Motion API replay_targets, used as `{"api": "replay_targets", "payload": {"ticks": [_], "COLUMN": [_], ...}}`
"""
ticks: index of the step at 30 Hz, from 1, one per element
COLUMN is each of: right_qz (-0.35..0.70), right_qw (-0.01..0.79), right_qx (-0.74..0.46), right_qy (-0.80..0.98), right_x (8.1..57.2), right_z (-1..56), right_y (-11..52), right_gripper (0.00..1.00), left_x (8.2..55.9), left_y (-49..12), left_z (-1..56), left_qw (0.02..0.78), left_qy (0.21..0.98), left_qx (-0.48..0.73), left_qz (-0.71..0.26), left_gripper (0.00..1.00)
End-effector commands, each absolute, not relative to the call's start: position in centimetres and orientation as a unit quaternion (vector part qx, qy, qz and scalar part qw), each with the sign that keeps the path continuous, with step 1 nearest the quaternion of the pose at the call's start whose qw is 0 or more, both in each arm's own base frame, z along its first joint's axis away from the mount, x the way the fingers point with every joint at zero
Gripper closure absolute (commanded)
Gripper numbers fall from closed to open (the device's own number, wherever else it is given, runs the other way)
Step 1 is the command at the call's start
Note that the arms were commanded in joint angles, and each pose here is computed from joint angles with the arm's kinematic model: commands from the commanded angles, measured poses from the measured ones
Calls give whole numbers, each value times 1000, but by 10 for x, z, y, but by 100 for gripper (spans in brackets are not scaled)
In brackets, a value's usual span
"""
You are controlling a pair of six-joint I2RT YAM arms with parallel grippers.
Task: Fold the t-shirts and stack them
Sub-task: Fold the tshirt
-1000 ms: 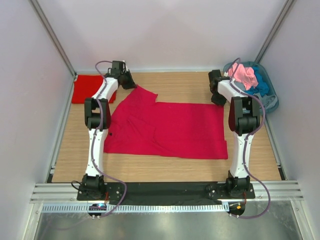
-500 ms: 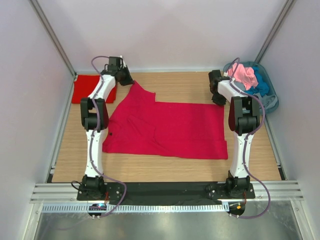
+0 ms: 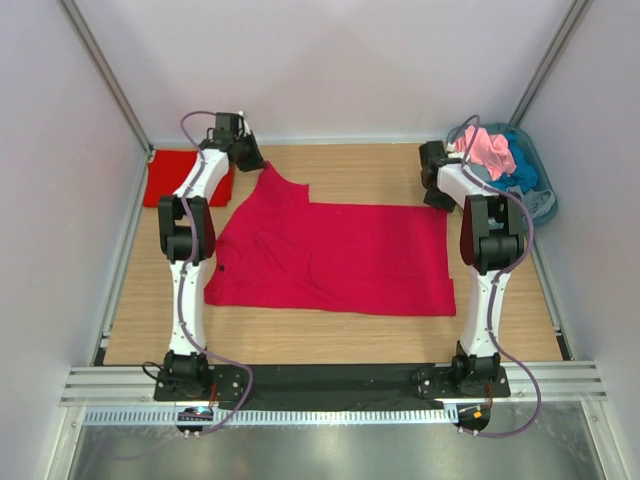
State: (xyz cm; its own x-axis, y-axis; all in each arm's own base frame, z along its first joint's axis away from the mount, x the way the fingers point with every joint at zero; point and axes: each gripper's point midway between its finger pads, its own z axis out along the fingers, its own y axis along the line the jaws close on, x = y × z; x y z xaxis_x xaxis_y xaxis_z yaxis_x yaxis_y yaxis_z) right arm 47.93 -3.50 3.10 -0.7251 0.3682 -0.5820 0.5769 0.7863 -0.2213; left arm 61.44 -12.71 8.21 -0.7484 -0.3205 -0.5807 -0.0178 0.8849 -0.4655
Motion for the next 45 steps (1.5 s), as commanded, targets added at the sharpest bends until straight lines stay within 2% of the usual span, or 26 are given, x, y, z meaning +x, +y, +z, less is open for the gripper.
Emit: {"api": "replay_targets", "payload": {"ticks": [1, 7, 32, 35, 38, 39, 41, 45], "right_qz": [-175, -173, -208, -208, -205, -203, -200, -183], "right_qw": [334, 342, 278, 280, 285, 284, 285, 303], "right_qx": [272, 281, 299, 300, 302, 301, 302, 303], "right_qy": [885, 880, 889, 888, 886, 888, 887, 885], "right_x": [501, 504, 487, 488, 489, 489, 490, 495], "right_z": [75, 76, 26, 26, 28, 27, 28, 41], "right_y": [-37, -36, -44, -45, -44, -43, -43, -41], "right_gripper": [55, 57, 59, 65, 79, 89, 99, 99], "left_x": [620, 620, 621, 620, 620, 620, 619, 618], "left_y": [-122, -123, -126, -127, -127, -127, -128, -128], "left_z": [119, 115, 114, 114, 117, 118, 123, 140], "left_qw": [377, 374, 370, 368, 371, 370, 373, 382], "left_qy": [895, 895, 895, 896, 894, 894, 892, 888], "left_qx": [-86, -88, -85, -85, -86, -87, -88, -86], "left_qz": [-224, -226, -233, -235, -236, -237, -239, -242], "left_gripper": [100, 100, 100, 100, 100, 100, 100, 100]}}
